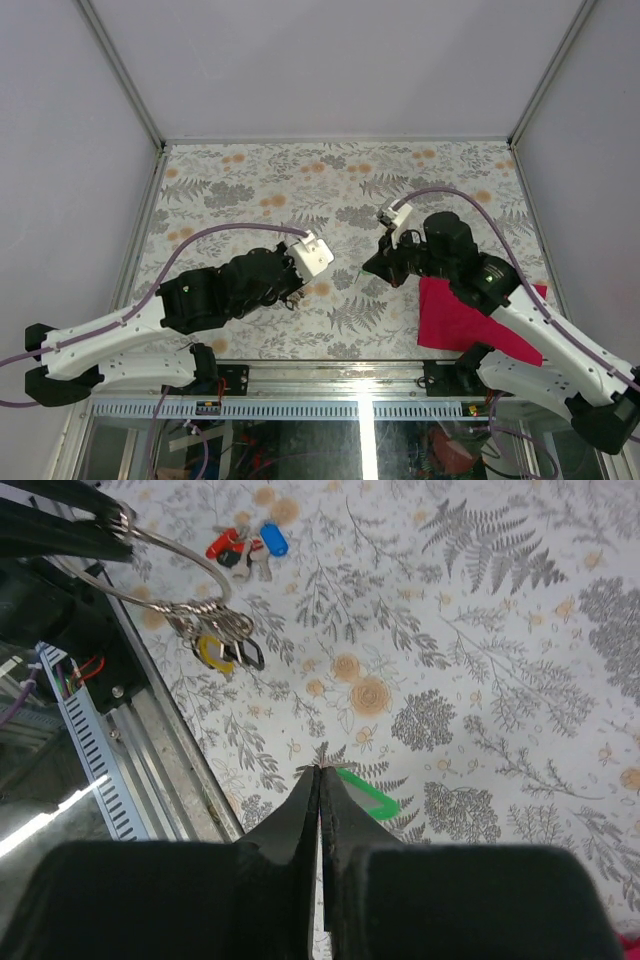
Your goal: Put the keys on the keyring
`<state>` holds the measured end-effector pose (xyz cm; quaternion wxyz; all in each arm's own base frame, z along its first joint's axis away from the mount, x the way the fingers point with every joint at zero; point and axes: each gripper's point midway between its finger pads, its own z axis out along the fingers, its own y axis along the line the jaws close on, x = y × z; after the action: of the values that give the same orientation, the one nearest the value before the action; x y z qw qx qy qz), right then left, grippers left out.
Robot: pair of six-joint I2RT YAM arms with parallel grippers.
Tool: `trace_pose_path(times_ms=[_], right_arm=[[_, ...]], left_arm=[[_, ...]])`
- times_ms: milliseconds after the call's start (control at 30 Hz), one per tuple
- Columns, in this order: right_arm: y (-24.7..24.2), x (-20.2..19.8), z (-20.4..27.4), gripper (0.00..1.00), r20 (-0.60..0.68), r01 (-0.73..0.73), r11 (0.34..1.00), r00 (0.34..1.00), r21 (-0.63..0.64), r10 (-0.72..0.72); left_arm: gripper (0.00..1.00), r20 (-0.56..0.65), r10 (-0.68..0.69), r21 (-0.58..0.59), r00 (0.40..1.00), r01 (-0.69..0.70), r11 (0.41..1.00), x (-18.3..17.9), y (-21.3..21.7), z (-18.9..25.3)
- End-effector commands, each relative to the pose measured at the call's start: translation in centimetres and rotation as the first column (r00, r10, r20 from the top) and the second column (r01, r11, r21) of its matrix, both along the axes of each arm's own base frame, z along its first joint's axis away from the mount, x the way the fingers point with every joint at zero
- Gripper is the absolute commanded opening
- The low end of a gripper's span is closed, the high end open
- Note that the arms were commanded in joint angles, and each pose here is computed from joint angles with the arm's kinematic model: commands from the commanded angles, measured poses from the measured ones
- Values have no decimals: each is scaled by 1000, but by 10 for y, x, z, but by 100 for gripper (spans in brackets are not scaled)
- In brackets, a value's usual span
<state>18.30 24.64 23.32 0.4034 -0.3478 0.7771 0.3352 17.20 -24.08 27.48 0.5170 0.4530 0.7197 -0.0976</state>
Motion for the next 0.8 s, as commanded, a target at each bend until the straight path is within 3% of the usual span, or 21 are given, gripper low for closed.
trace_pose_path(times_ms=[0,100,267,500,767], right_arm=[[-1,-3,46,0,110,-31,997,994,71,23],[-7,-9,63,0,95,-37,998,995,41,32],[-3,-28,83,0,119,-165,985,980,40,160],[-3,-35,89,0,187,-240,970,955,29,231],[0,-34,89,0,433,-348,937,843,-14,319]], left_arm=[[0,110,-142,-39,984,147,988,-1,-25,33],[0,128,-195,-13,973,198,980,-4,-30,35],[0,158,-344,-2,926,348,937,-20,-43,42],[0,202,-443,36,873,446,894,-29,-49,53],[0,206,-486,35,849,490,871,-36,-54,57]])
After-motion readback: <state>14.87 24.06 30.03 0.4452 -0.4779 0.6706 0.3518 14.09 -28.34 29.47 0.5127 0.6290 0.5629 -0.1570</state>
